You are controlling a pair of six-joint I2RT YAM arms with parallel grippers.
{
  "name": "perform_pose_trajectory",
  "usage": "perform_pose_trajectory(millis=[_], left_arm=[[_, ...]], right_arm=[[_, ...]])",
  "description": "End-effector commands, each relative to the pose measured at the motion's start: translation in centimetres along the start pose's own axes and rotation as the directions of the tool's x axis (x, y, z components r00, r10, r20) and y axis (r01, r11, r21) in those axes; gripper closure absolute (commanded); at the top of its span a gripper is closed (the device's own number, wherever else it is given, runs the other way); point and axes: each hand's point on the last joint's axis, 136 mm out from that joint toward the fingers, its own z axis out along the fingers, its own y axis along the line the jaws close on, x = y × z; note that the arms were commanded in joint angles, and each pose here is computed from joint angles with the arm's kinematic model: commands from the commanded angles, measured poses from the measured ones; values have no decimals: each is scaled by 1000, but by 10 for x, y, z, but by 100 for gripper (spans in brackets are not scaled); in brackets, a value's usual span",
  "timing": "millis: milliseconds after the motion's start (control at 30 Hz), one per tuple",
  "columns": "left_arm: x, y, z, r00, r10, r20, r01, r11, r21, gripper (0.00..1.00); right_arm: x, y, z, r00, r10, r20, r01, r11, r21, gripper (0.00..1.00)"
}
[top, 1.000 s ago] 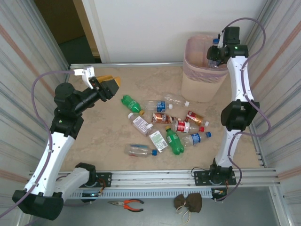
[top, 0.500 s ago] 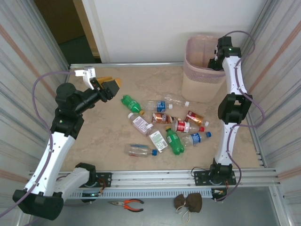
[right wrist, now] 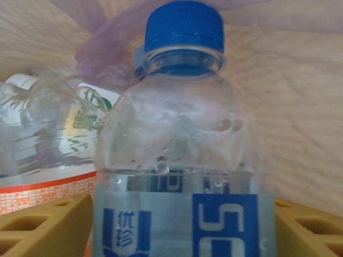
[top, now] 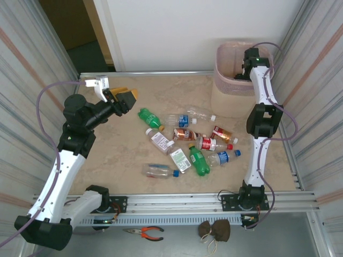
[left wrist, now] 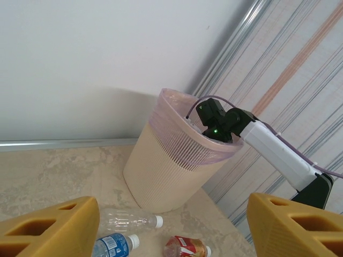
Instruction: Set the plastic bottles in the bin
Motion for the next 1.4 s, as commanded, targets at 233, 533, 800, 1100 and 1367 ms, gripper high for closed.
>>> perform_pose_trajectory(millis=[233,533,800,1100,1367], left_arm=[[2,4,-4,1000,18,-4,-18,1000,-24,27],[19,18,3,997,-25,-71,21,998,-62,30],[48,45,17,980,-121,-160,98,985,-140,32],[98,77,44,935,-200,-294,115,952,-283,33],[150,129,58,864,-394,-314,195,836,-513,36]], right_arm=[[-13,-7,-53,996,-1,87,0,1000,18,18],[-26,-9,-125,975,-4,224,-1,1000,21,17],[-33,-7,-185,938,-12,346,7,1000,14,17],[-24,5,-244,899,-19,438,30,999,-18,17],[-3,12,-286,862,-8,507,44,997,-60,17]])
